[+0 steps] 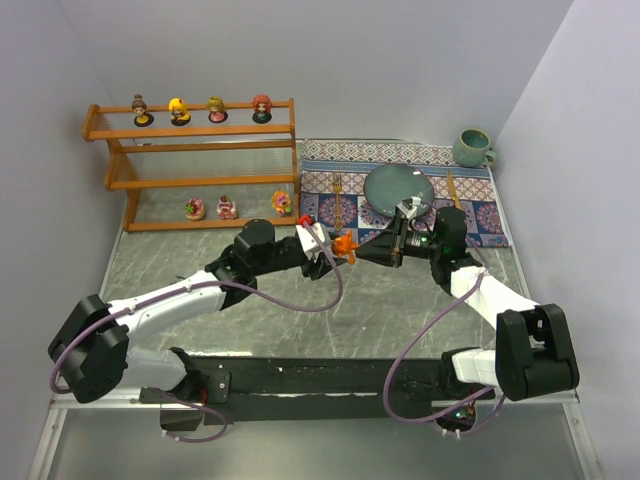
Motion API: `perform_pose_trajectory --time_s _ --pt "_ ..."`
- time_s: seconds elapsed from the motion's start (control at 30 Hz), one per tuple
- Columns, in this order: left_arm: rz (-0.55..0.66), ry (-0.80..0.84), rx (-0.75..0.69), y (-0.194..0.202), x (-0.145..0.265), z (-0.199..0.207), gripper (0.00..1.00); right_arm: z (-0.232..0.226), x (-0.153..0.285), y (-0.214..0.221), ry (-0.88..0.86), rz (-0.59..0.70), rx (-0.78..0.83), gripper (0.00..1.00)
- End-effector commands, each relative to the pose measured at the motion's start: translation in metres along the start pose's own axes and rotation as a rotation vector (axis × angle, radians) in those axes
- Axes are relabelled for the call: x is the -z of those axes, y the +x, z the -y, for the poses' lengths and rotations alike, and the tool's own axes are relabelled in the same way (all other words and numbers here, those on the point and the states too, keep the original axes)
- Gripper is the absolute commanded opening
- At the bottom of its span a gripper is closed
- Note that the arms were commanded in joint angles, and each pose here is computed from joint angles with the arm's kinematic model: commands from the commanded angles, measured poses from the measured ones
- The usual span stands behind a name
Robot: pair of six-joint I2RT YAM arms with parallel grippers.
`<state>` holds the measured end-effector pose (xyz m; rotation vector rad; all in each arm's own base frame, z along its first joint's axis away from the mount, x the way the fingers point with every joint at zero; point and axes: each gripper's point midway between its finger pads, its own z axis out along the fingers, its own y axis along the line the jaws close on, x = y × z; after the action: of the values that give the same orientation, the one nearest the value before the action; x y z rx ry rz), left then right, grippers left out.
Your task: Place and organize the plastic toys onto the shelf
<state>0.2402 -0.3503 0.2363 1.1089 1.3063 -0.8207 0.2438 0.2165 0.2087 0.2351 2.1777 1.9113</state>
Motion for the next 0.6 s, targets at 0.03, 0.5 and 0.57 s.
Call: perform_pose_trajectory --time_s 0.03,0.5,0.57 --pt "0.077 0.046 -0.027 -0.03 -0.007 0.004 0.2 -0.008 0.002 0.002 -0.031 -0.017 0.049 0.0" --pt "0.023 -0.38 0.277 -0.012 0.026 -0.048 0.01 0.003 0.01 -0.018 0.166 0.137 0.212 0.85" --pt "0.024 -0.509 0.339 -0.009 0.039 -0.064 0.01 0.0 0.014 -0.022 0.192 0.172 0.264 0.88"
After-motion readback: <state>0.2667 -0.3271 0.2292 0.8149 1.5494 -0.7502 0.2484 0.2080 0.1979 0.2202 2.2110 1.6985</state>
